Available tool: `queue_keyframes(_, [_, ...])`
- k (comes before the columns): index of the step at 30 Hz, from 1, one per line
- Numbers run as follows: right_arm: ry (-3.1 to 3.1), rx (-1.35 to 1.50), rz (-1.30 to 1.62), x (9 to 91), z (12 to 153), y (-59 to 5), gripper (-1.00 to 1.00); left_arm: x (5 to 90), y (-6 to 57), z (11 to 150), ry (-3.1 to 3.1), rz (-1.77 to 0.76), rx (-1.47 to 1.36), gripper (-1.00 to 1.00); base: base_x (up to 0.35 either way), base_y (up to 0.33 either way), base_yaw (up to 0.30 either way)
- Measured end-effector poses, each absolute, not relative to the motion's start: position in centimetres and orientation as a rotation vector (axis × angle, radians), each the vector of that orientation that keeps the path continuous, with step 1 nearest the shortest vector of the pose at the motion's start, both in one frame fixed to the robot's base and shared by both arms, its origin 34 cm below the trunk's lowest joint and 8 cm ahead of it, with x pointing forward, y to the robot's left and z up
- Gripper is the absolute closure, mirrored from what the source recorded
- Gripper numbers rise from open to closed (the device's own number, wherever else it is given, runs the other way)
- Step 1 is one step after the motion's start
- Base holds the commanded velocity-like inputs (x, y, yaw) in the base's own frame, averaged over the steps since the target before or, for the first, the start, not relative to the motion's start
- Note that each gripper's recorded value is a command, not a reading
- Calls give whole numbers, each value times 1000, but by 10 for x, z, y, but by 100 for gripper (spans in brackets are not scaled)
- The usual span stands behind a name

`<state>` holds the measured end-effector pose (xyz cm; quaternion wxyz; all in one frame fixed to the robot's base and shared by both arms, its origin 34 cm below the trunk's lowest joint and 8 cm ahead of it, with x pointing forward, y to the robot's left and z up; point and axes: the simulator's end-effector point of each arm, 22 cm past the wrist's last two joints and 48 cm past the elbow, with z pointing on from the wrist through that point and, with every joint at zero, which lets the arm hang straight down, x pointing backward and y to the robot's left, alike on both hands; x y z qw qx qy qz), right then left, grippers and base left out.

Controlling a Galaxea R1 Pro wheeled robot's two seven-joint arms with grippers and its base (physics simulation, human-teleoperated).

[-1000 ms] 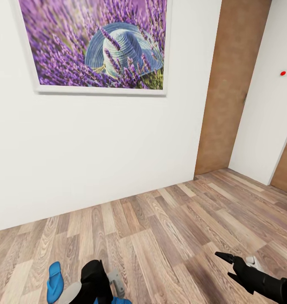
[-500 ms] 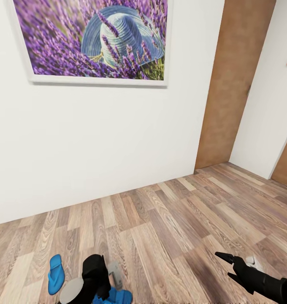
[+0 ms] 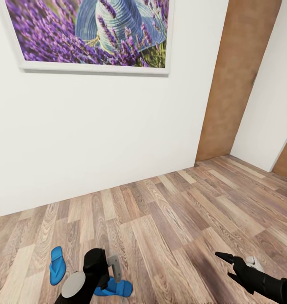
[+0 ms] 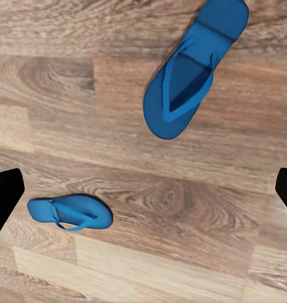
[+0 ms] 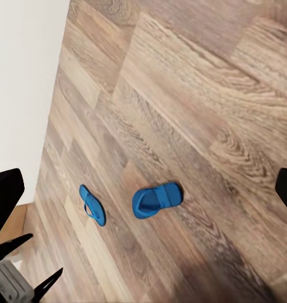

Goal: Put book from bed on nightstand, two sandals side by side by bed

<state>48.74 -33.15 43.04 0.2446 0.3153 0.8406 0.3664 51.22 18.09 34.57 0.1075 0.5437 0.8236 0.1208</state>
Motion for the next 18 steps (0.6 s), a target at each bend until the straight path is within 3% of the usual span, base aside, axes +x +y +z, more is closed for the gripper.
queue_keyframes(18, [2377,986,979,468,379,-338,-100,506,171,318,2405,310,1704,-100,0,0,0])
